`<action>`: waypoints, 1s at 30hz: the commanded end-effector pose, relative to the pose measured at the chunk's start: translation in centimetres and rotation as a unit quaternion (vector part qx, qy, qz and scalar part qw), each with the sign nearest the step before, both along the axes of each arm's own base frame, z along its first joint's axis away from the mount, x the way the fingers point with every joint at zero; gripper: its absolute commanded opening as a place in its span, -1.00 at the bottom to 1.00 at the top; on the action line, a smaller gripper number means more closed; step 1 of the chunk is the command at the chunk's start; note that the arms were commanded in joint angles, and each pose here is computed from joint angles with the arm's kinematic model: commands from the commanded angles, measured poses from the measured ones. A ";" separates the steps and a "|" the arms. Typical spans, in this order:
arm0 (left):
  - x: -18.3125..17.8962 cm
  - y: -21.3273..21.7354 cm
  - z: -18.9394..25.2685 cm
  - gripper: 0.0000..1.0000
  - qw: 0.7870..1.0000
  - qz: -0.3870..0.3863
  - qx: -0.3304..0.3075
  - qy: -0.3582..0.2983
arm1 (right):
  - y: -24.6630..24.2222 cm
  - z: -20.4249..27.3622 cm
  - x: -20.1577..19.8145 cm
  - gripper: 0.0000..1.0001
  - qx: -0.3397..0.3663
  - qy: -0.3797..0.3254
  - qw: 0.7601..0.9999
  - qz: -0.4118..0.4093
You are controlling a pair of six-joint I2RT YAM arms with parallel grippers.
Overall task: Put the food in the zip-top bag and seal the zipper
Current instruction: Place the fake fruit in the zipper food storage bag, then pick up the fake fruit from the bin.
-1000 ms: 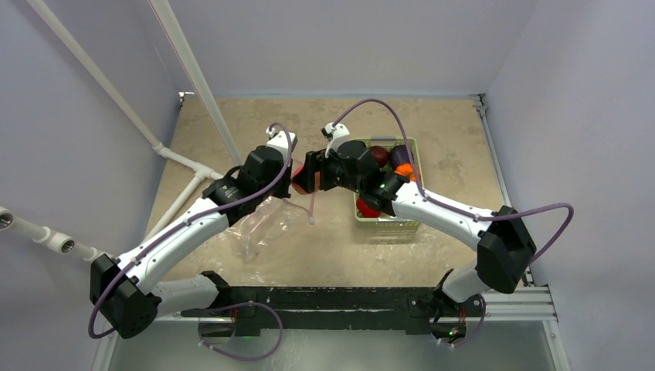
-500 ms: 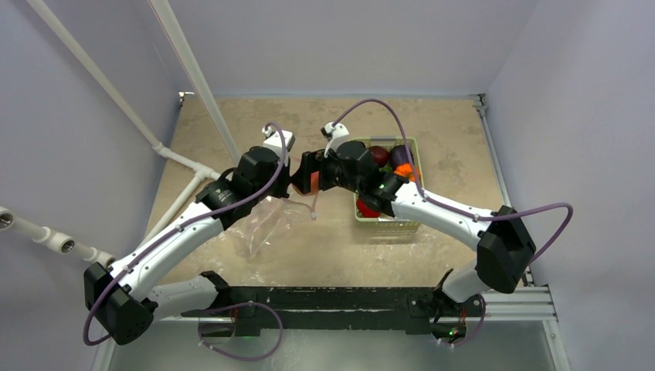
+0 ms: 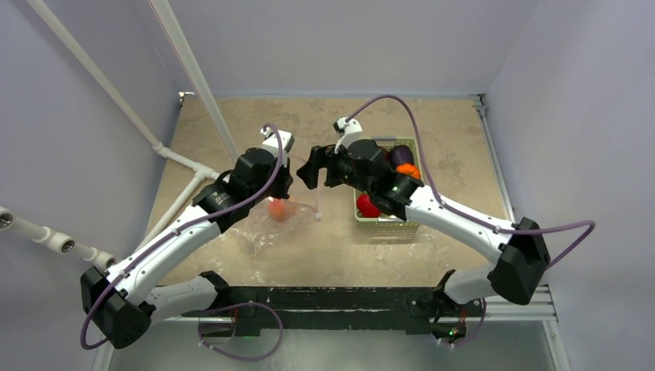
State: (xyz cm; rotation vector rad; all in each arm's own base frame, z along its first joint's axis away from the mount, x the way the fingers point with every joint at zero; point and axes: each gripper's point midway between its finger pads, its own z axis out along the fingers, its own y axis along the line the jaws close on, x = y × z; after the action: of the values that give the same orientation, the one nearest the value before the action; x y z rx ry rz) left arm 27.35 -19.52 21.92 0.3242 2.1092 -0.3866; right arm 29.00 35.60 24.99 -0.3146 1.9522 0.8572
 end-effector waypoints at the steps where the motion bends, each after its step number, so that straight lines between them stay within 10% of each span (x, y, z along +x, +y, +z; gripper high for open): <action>1: 0.4 -0.3 1.8 -1.00 0.999 -0.006 -0.017 -0.031 | -2.4 3.2 0.0 0.87 0.010 -0.012 0.998 -0.053; 30: 0.4 -0.1 1.7 -1.00 0.999 -0.006 -0.011 -0.031 | -15.1 -7.5 -3.4 0.73 -0.132 0.174 0.919 -0.328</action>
State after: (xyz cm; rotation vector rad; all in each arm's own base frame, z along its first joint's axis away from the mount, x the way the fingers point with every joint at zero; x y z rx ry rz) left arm 27.25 -19.40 22.34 0.3305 2.0948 -0.3878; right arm 26.37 22.74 18.67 0.2403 2.2806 0.3156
